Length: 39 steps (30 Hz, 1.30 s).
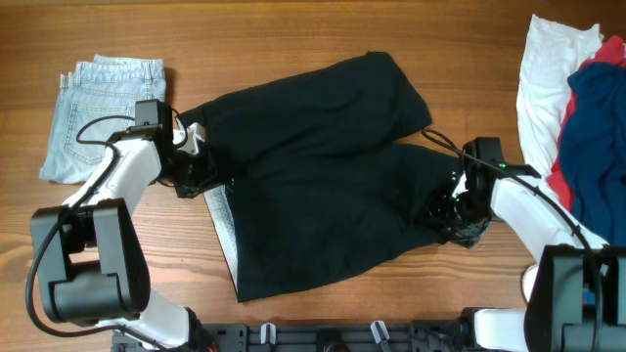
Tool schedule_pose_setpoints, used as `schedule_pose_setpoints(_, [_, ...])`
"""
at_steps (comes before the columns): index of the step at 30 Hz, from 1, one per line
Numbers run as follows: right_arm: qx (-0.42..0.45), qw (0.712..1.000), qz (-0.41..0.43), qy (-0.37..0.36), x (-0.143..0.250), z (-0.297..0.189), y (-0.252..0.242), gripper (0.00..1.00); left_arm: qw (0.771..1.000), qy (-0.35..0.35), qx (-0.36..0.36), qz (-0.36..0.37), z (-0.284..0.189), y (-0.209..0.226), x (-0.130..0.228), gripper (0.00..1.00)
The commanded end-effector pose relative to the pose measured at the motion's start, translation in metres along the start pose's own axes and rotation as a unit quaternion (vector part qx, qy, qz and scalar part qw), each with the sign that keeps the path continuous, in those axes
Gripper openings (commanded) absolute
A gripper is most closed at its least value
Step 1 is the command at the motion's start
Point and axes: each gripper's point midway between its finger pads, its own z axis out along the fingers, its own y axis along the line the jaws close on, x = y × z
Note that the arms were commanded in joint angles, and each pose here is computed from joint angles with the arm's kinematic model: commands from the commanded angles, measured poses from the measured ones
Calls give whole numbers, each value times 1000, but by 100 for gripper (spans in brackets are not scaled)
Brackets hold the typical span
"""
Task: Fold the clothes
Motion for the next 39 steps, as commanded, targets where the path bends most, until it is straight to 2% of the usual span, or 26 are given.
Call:
schedule_pose_setpoints(1, [-12,1000,10,-7,-5,1,4,17,1000,-5,-7,9,-1,2,1,5])
schedule_pose_setpoints(2, [-2,1000,12,-19,-12,-5,3,12,1000,-5,-8,9,-1,2,1,5])
schedule_pose_setpoints(4, [30,998,28,-52,-32,-27,-2,12,1000,-5,-8,9,-1,2,1,5])
schedule_pose_setpoints(7, [93,987,22,-125,-69,-86,-7,14,1000,-5,-8,9,-1,2,0,5])
schedule_pose_setpoints(10, [140,972,-19,-185,-94,-147,-4,27,1000,-8,-19,9,-1,5,0,5])
schedule_pose_setpoints(12, [142,972,-45,-180,-91,-161,0,42,1000,-9,-22,9,-1,7,-1,5])
schedule_pose_setpoints(13, [145,973,-50,-170,-86,-162,-1,56,1000,-9,-24,9,-1,7,-1,5])
schedule_pose_setpoints(14, [151,975,-51,-156,-80,-160,-4,62,1000,-9,-24,9,-1,7,-1,5])
schedule_pose_setpoints(17, [166,979,-51,-111,-62,-148,-14,67,1000,-10,-25,9,-1,8,-1,5])
schedule_pose_setpoints(22, [106,993,-47,-27,-28,-108,-7,67,1000,-10,-25,9,-1,8,-2,6])
schedule_pose_setpoints(27, [82,996,-10,15,-6,-61,-15,66,1000,-10,-25,9,-1,8,-2,6])
schedule_pose_setpoints(31, [81,996,37,3,-5,-37,-23,58,1000,-12,-25,10,-1,8,-2,6])
schedule_pose_setpoints(34, [120,991,54,-24,-13,-37,-37,54,1000,-12,-25,10,-1,8,-2,6])
schedule_pose_setpoints(39, [123,987,-58,-82,-46,-39,-32,54,999,-17,-23,13,-1,7,-5,7])
